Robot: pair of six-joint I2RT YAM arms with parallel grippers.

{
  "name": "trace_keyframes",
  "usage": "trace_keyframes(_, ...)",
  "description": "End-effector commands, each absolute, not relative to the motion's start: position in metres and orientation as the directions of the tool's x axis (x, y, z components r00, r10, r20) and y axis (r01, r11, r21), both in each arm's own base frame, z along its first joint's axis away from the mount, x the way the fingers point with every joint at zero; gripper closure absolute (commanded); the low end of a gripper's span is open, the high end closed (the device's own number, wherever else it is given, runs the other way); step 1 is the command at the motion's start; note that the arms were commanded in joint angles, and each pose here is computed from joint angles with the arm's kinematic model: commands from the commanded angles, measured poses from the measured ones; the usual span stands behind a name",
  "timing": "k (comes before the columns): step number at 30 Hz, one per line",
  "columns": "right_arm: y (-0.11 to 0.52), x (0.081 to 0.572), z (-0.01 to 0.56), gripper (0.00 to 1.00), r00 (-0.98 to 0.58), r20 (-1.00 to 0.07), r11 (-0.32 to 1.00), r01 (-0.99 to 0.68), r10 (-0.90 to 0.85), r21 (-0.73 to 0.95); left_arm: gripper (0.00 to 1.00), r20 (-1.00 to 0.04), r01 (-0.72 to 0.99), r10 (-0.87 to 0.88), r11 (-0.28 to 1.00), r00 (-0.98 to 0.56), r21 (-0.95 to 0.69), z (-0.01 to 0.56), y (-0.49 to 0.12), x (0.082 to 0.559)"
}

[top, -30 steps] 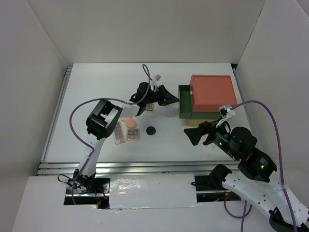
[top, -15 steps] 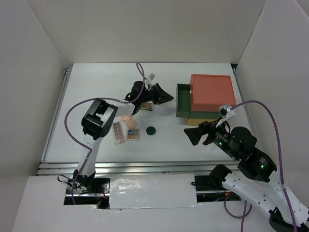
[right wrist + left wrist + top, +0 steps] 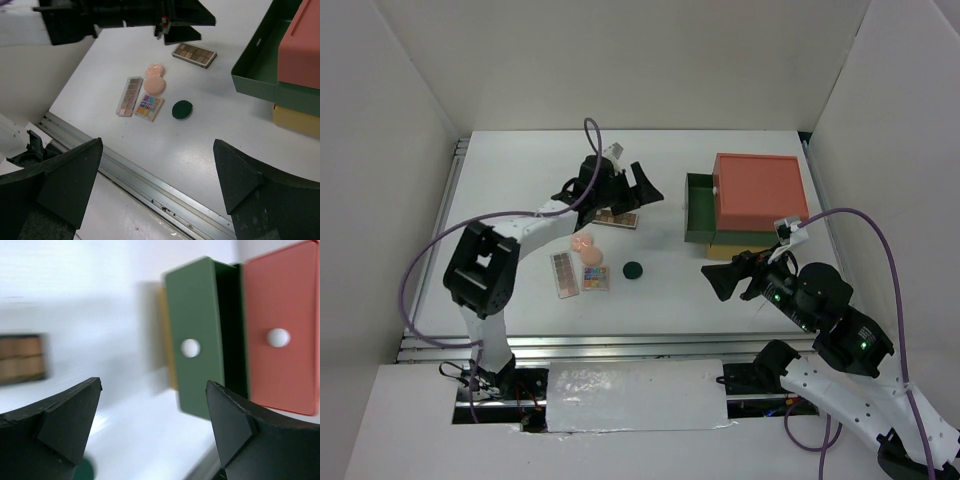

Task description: Organize the makeup

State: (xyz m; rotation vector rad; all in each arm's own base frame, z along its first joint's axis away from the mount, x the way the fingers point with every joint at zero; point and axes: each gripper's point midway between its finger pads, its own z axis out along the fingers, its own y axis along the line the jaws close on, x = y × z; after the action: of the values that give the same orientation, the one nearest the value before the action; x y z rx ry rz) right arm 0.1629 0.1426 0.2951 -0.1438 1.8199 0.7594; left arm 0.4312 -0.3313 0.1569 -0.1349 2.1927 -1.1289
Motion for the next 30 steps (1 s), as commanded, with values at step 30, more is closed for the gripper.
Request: trace_keyframes(30,0.151,0.166,0.309,0.00,-0.363,-0.889,0.764,-0.476,0.281,0.436,0.36,-0.470,0.183,0.133,0.981,-0.873,-0.062,0.017,-0.284,0.317)
